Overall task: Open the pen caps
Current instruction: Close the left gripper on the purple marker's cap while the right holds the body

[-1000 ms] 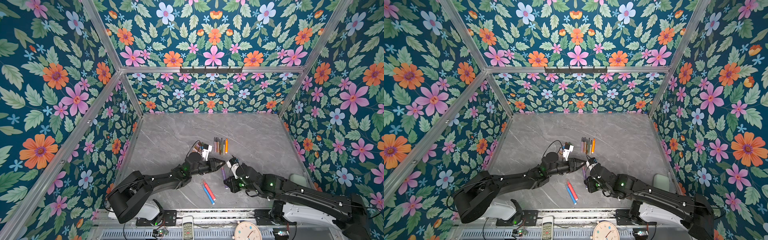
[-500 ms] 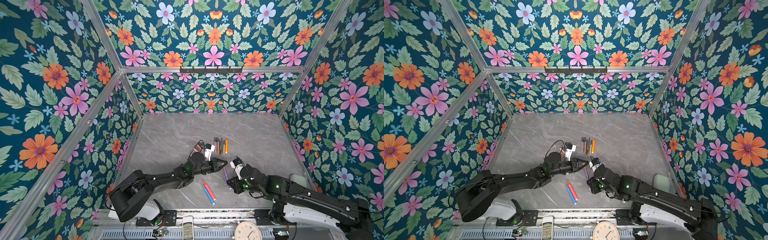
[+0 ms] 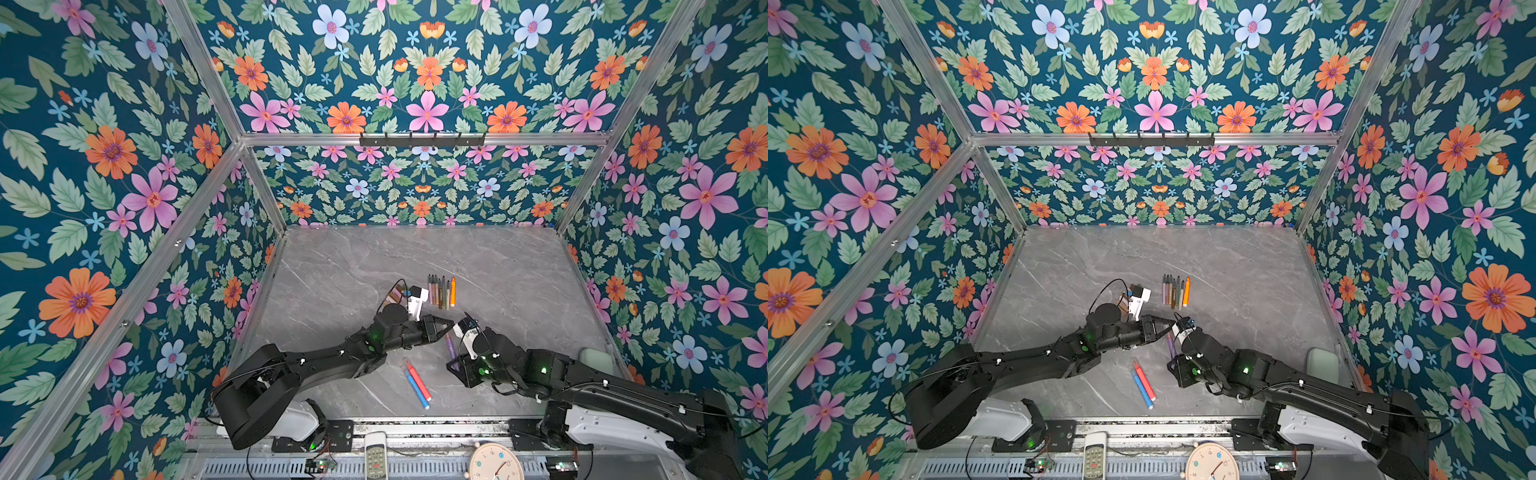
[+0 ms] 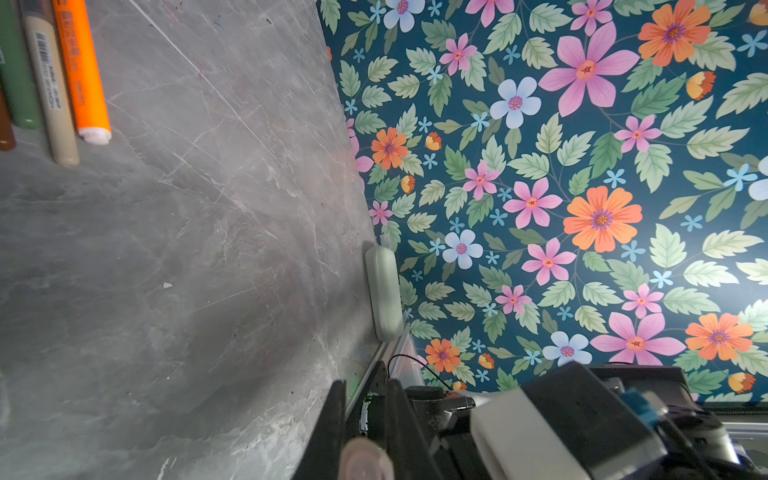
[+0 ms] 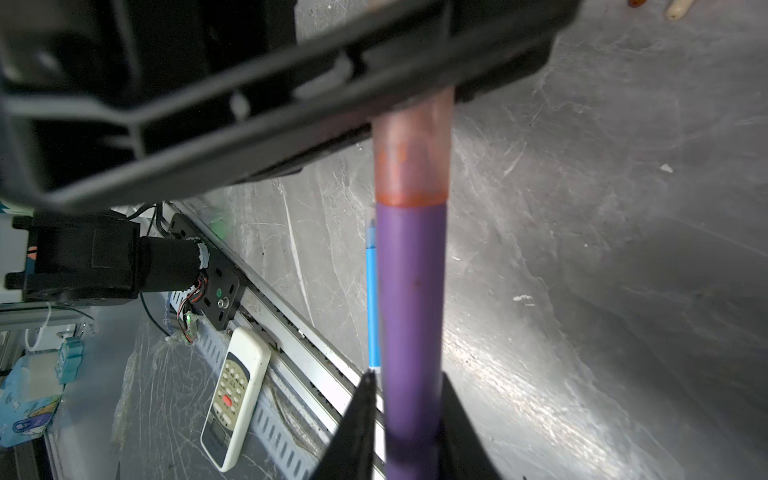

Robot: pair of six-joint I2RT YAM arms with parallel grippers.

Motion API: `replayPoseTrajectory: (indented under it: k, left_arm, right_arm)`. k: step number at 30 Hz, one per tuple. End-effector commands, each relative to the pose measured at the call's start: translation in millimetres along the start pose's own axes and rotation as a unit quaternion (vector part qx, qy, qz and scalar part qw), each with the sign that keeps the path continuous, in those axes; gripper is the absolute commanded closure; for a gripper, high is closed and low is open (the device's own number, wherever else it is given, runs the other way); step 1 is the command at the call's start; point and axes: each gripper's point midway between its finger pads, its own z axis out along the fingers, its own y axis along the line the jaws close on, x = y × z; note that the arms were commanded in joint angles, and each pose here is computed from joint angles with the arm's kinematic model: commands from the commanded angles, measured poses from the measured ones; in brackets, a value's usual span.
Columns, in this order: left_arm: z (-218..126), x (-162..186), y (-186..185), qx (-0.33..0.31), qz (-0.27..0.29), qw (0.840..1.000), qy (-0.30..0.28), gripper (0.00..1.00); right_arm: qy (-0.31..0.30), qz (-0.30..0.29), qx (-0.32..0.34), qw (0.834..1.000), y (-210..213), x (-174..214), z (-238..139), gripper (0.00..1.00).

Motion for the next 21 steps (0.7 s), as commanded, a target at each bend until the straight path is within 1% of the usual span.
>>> replayPoseTrajectory:
  k: [1, 2, 5, 7, 9, 12, 13, 15, 16, 17, 18, 21]
  left_arm:
    - [-0.3, -2.5, -4.5, 0.003, 0.009, 1.0, -0.002, 1.0]
    - [0.0, -1.7, -4.0, 0.002, 0.01, 1.0, 0.0, 0.96]
    - [1.2, 0.8, -4.1, 0.004, 0.009, 1.0, 0.008, 0.78]
    - [1.5, 2.1, -2.9, 0.003, 0.007, 1.0, 0.011, 0.7]
    - [1.3, 3.4, -1.4, 0.003, 0.004, 1.0, 0.013, 0.66]
    - [1.7, 5.1, -0.8, 0.006, 0.001, 1.0, 0.015, 0.64]
    - [2.1, 5.7, -1.2, 0.008, 0.002, 1.0, 0.016, 0.64]
    - [2.9, 7.1, -2.0, 0.012, 0.0, 1.0, 0.018, 0.73]
    - [3.6, 7.7, -2.9, 0.015, 0.001, 1.0, 0.019, 0.83]
    - [3.8, 7.4, -5.5, 0.02, 0.002, 1.0, 0.019, 0.95]
    - [3.8, 7.8, -6.7, 0.022, 0.002, 1.0, 0.02, 1.0]
    - [1.8, 6.9, -9.8, 0.026, 0.004, 1.0, 0.016, 1.0]
  right_arm:
    - [-0.009, 0.006, -0.007, 1.0, 3.8, -4.4, -0.4, 1.0]
    - [-0.011, 0.007, -0.004, 1.0, 2.5, -5.1, -1.4, 1.0]
    - [-0.015, 0.007, 0.002, 1.0, 1.1, -7.7, -4.7, 1.0]
    - [-0.015, 0.005, 0.003, 1.0, 1.2, -8.9, -6.3, 1.0]
    - [-0.015, 0.006, 0.005, 1.0, 0.0, -10.3, -7.2, 1.0]
    - [-0.015, 0.006, 0.006, 1.0, 0.1, -10.8, -7.5, 1.0]
    - [-0.015, 0.007, 0.006, 1.0, 0.0, -10.8, -7.5, 1.0]
    - [-0.014, 0.007, 0.006, 1.0, -0.3, -10.7, -7.7, 1.0]
    - [-0.013, 0.007, 0.007, 1.0, -0.9, -10.0, -7.6, 1.0]
    - [-0.012, 0.008, 0.009, 1.0, -2.0, -9.8, -7.4, 1.0]
    - [-0.012, 0.008, 0.01, 1.0, -2.5, -9.5, -7.6, 1.0]
    - [-0.013, 0.011, 0.012, 1.0, -4.3, -9.1, -8.8, 1.0]
